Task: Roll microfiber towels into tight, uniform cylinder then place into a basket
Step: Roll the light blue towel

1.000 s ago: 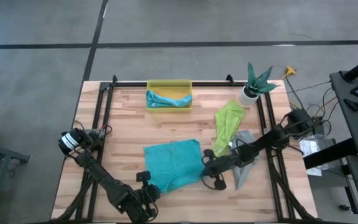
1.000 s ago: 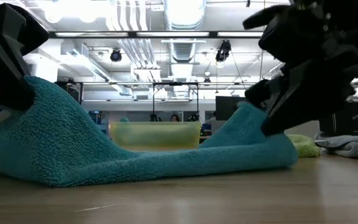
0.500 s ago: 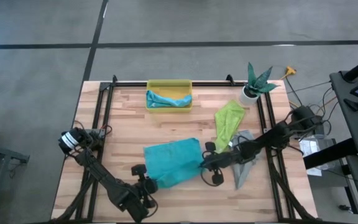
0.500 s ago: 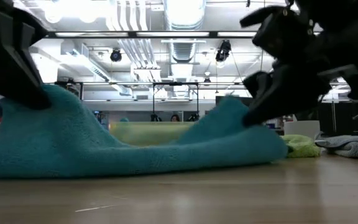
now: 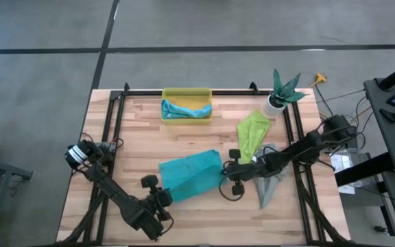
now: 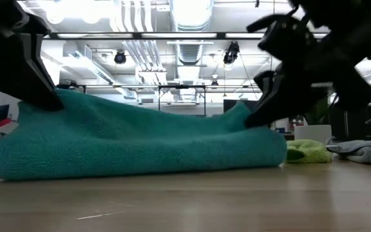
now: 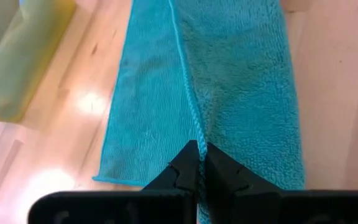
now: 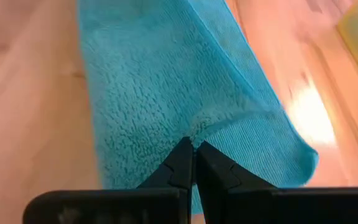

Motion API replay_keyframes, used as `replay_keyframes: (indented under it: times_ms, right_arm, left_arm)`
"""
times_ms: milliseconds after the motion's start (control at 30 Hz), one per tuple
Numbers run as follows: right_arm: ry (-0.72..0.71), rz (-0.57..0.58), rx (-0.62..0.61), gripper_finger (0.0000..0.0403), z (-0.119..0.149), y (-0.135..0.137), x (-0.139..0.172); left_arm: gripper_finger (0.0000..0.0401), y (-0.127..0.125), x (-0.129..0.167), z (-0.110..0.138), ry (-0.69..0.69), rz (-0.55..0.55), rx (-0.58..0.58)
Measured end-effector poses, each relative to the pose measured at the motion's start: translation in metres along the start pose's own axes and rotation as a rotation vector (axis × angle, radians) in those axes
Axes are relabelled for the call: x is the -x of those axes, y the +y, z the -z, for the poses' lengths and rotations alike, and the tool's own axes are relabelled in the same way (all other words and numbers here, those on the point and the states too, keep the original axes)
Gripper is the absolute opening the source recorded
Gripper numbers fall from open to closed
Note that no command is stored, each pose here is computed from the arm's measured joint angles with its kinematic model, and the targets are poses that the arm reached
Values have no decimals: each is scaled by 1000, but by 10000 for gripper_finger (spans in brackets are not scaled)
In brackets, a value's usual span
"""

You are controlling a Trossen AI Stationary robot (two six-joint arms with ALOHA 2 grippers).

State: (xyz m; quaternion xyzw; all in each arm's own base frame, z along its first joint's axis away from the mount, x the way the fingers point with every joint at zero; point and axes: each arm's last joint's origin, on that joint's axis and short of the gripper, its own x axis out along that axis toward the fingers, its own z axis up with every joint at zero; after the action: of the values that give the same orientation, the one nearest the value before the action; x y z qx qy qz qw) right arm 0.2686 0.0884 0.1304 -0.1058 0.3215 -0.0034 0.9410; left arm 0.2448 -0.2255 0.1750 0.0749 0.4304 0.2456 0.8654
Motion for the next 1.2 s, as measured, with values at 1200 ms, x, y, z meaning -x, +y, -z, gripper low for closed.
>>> replay_keyframes:
  times_ms: [1200]
  right_arm:
    - [44,211,-61,9,10,-63,-22]
  left_arm:
    - [0,32,-46,10,-2,-215,14]
